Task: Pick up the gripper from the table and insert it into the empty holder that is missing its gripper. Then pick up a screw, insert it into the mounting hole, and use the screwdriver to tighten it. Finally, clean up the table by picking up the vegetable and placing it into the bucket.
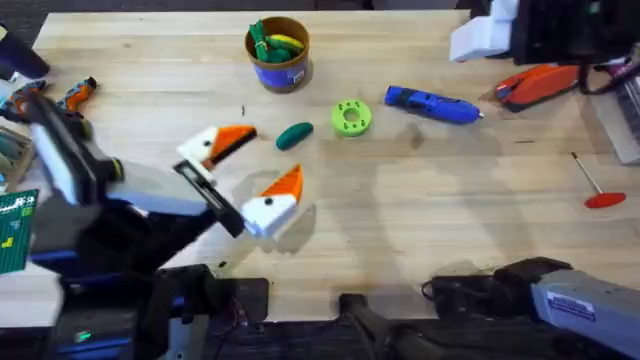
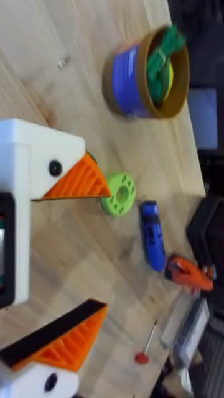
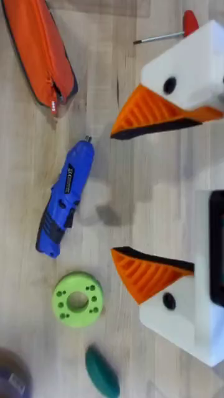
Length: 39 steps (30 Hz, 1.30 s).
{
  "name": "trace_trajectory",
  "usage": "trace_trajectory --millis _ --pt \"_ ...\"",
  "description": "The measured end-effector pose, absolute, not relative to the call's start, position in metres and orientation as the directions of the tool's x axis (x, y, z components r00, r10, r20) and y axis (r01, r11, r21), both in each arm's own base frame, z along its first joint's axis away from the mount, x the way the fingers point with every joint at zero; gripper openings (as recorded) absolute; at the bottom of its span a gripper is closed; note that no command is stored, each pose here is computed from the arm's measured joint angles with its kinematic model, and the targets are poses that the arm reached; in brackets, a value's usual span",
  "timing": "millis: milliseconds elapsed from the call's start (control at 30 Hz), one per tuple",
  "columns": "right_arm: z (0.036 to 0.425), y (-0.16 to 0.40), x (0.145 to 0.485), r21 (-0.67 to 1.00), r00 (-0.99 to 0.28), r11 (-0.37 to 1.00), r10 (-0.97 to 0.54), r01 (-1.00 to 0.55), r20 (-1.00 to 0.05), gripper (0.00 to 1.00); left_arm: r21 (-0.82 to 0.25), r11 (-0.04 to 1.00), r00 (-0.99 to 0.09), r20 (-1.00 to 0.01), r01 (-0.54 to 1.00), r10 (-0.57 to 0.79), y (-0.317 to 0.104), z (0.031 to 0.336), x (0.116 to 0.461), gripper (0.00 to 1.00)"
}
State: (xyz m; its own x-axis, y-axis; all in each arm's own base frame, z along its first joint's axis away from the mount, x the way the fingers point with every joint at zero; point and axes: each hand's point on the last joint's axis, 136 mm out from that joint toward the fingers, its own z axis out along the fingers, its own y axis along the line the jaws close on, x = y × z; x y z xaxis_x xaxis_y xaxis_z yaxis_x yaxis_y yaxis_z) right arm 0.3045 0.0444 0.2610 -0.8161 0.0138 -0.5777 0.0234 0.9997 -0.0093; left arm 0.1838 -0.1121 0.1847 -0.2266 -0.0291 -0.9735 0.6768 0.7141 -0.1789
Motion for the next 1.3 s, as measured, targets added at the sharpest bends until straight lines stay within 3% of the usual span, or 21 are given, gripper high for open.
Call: trace_trajectory --millis 133,300,700,1033,1300 --pt "0.267 0.045 0.289 0.025 -0.797 1.000 0.025 0.013 -0.604 0.966 -0.170 0.775 -0.296 -0.955 0.608 0.023 -0.099 0.203 0.192 0.984" --pt "0.243 0.045 0.275 0.034 -0.811 0.999 0.026 0.008 -0.584 0.967 -0.173 0.828 -0.436 -0.895 0.534 0.094 -0.083 0.216 0.210 0.985" --pt "0.208 0.046 0.242 0.109 -0.799 0.994 0.078 0.017 -0.596 0.968 -0.159 0.913 -0.674 -0.723 0.375 0.151 -0.042 0.241 0.277 0.985" --pt "0.203 0.047 0.242 0.111 -0.810 0.994 0.076 0.014 -0.582 0.968 -0.150 0.939 -0.770 -0.619 0.308 0.154 -0.025 0.207 0.300 0.985" --pt "0.192 0.048 0.246 0.100 -0.836 0.995 0.070 0.019 -0.545 0.975 0.040 0.931 -0.783 -0.529 0.364 0.329 -0.041 0.193 0.292 0.985"
